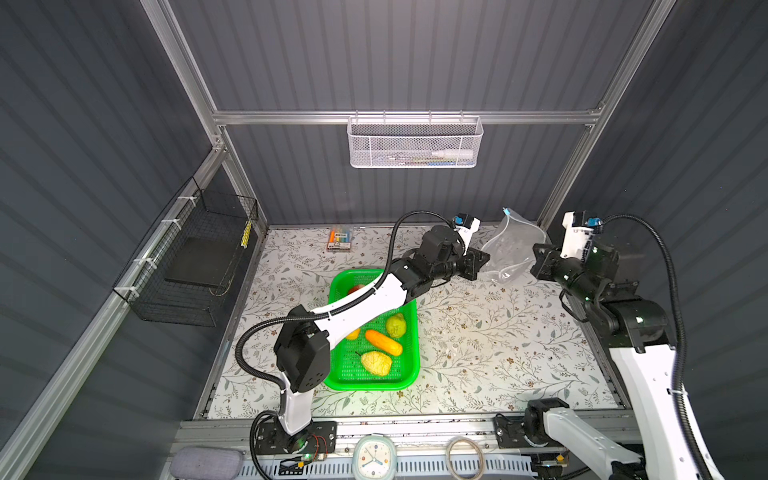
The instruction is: Place the food in the zip-top bag and seal the zipper
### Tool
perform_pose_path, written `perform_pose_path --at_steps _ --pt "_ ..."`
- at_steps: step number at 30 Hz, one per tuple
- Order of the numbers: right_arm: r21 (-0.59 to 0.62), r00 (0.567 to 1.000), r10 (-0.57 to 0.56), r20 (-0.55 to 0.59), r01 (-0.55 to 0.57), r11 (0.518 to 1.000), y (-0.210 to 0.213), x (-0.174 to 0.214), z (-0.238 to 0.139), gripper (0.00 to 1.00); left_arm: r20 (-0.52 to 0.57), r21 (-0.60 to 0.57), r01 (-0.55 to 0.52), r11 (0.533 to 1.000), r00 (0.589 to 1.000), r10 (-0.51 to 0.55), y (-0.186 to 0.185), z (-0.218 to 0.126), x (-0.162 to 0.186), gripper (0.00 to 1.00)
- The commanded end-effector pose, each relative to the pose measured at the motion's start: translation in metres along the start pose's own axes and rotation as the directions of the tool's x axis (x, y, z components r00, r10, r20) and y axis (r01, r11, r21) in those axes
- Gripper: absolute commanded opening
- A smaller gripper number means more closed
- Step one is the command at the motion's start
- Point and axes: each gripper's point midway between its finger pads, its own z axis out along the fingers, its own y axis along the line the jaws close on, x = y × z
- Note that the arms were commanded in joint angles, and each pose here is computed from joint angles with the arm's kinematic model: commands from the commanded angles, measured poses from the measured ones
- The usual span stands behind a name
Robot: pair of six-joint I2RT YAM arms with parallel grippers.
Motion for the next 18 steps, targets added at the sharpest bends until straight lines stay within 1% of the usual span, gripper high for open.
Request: perform_pose_path --at_steps 1,3,5,7,11,13,15,18 --pt "-0.196 0.989 0.045 -0.143 -0.073 0.978 0.037 0.031 0.023 0.00 -0.012 0.021 0.155 0.988 0.988 -0.155 0.023 0.002 0.020 0.00" --pt "-0.217 0.982 0.041 -0.186 -0.081 0.973 0.046 0.046 0.040 0.00 -0.033 -0.005 0.221 0.975 0.975 -0.221 0.044 0.001 0.035 0.00" --pt "-0.213 0.964 0.038 -0.262 -0.096 0.972 0.048 0.069 0.061 0.00 -0.046 -0.046 0.254 0.966 0.966 -0.256 0.063 -0.003 0.048 0.00" --pt "-0.185 0.939 0.052 -0.339 -0.121 0.975 0.042 0.094 0.084 0.00 -0.066 -0.115 0.263 0.958 0.960 -0.272 0.084 -0.009 0.069 0.00" --pt "-0.139 0.898 0.072 -0.435 -0.146 0.980 0.033 0.129 0.108 0.00 -0.078 -0.258 0.243 0.935 0.960 -0.270 0.116 -0.024 0.088 0.00" --pt "-0.131 0.891 0.077 -0.447 -0.151 0.980 0.032 0.134 0.111 0.00 -0.082 -0.331 0.222 0.917 0.962 -0.262 0.131 -0.032 0.095 0.00" --pt "-0.121 0.897 0.079 -0.435 -0.145 0.982 0.029 0.132 0.110 0.00 -0.098 -0.405 0.183 0.896 0.966 -0.241 0.143 -0.041 0.100 0.00" --pt "-0.115 0.902 0.080 -0.425 -0.141 0.983 0.028 0.130 0.107 0.00 -0.116 -0.465 0.140 0.874 0.969 -0.216 0.152 -0.051 0.103 0.00"
